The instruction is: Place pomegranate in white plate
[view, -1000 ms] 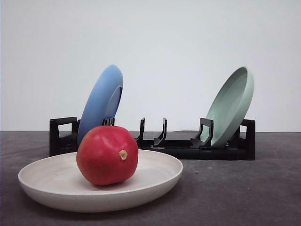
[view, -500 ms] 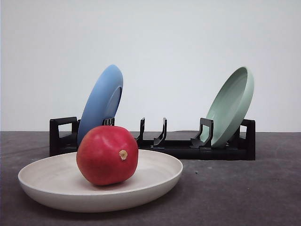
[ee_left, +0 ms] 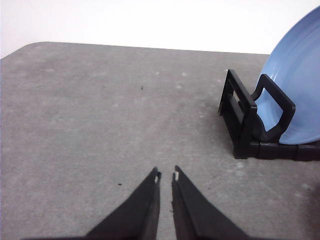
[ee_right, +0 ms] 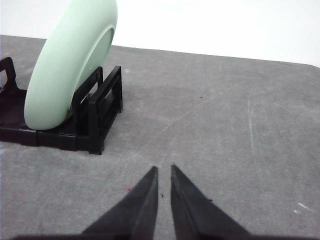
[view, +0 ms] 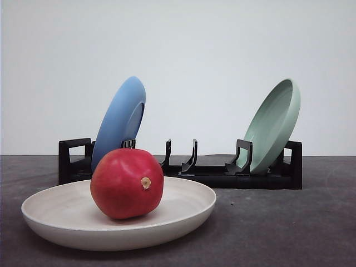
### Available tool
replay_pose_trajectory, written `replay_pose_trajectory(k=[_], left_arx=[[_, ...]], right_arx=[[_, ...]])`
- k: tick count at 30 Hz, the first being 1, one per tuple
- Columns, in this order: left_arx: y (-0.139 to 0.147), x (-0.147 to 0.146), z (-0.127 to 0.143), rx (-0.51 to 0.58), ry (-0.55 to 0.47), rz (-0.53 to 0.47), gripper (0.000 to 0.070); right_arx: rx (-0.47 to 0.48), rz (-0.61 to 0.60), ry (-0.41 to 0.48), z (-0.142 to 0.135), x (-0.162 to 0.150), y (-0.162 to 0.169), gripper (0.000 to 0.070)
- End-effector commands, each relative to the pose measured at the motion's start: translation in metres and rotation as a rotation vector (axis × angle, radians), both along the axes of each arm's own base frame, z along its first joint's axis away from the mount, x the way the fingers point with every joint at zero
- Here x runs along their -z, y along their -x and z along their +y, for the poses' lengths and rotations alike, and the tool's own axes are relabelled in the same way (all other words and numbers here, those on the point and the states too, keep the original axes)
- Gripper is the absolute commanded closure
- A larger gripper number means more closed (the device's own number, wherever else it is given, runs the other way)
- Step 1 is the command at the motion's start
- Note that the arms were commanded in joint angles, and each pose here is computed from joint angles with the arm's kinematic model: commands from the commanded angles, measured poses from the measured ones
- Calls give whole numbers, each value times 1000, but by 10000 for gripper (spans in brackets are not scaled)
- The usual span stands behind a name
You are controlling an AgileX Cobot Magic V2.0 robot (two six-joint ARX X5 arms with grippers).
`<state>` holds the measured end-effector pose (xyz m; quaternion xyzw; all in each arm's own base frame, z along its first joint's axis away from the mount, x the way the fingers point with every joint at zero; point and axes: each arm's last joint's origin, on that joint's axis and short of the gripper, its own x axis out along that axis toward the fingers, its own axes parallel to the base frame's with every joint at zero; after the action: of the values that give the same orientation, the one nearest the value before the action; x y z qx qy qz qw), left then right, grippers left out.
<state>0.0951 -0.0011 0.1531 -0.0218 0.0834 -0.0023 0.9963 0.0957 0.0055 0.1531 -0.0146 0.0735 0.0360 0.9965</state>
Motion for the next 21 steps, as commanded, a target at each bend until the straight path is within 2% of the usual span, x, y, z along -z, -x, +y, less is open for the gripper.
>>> replay_pose_trajectory(k=[1,21], left_arx=[[0,4,0,-4,-5,11,673],[0,4,0,-4,-5,11,673]], right_arx=[[1,-6,3,0,1,0,659],[1,-6,3,0,1,0,659]])
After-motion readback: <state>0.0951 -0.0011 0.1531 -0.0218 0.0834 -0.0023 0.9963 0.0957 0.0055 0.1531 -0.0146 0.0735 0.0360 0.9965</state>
